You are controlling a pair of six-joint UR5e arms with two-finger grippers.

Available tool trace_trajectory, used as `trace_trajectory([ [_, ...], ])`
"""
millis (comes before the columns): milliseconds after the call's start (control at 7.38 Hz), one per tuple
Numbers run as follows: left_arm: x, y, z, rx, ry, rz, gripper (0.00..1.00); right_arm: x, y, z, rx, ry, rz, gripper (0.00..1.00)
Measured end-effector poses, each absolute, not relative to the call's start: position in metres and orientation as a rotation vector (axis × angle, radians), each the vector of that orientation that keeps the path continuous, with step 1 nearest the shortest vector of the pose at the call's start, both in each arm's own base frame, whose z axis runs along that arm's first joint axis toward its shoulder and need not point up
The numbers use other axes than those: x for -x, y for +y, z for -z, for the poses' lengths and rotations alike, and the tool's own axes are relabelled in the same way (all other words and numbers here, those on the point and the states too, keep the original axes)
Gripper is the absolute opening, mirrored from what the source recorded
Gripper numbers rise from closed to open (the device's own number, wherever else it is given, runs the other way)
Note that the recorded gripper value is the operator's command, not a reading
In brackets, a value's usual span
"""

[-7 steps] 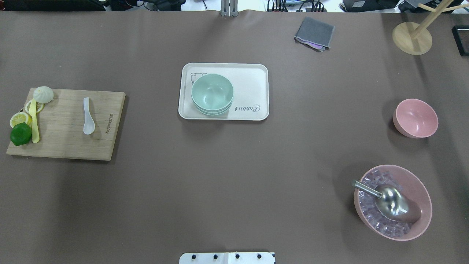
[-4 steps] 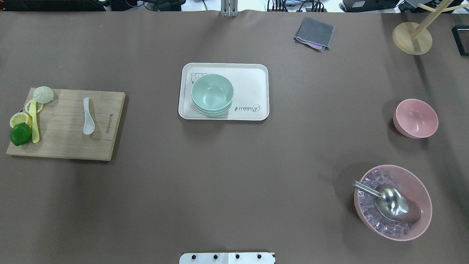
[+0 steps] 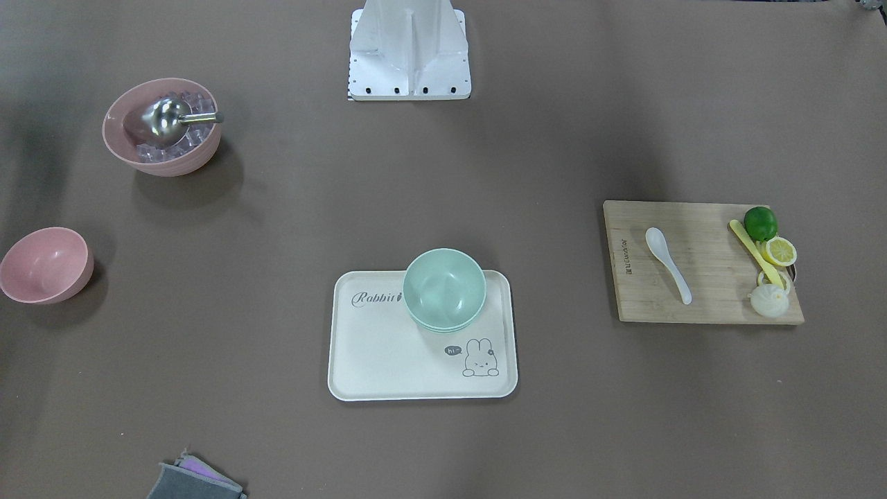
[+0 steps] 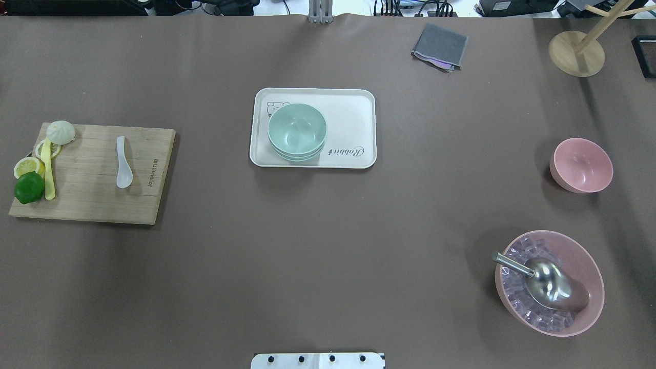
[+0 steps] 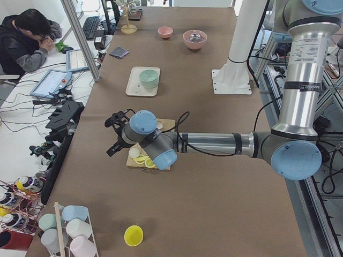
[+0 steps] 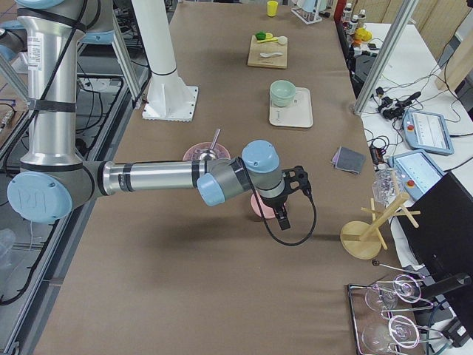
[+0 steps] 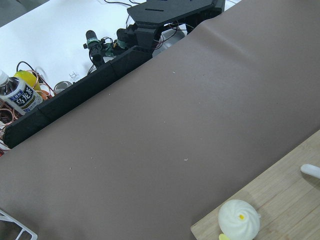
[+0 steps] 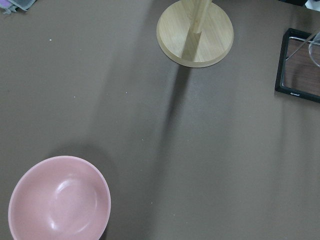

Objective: Stack pink bowl on green and place spoon

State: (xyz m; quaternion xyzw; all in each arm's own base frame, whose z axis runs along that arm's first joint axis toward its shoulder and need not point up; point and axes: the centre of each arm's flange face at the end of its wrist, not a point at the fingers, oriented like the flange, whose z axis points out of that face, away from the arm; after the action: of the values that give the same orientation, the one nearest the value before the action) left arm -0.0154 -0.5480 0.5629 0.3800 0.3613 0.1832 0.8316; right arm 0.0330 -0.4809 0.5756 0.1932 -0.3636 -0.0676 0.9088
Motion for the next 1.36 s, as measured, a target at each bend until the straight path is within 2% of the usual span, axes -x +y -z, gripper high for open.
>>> trace_trajectory([
  [542,0.007,-0.558,-0.580,-0.776,0.798,-0.342,0.97,-0.031,-0.477,-0.579,-0.394,-0.760,0.132,1.00],
  [949,-0.008,-0.562,-0.579,-0.765,0.817,-0.352,0.97,0.019,-0.475,-0.586,-0.292,-0.807,0.044,0.99],
  [1220,-0.018,-0.563,-0.577,-0.761,0.825,-0.367,0.97,0.057,-0.478,-0.599,-0.258,-0.830,-0.031,0.95],
  [1356,-0.019,-0.563,-0.576,-0.762,0.826,-0.370,0.97,0.077,-0.480,-0.607,-0.253,-0.834,-0.067,0.89],
])
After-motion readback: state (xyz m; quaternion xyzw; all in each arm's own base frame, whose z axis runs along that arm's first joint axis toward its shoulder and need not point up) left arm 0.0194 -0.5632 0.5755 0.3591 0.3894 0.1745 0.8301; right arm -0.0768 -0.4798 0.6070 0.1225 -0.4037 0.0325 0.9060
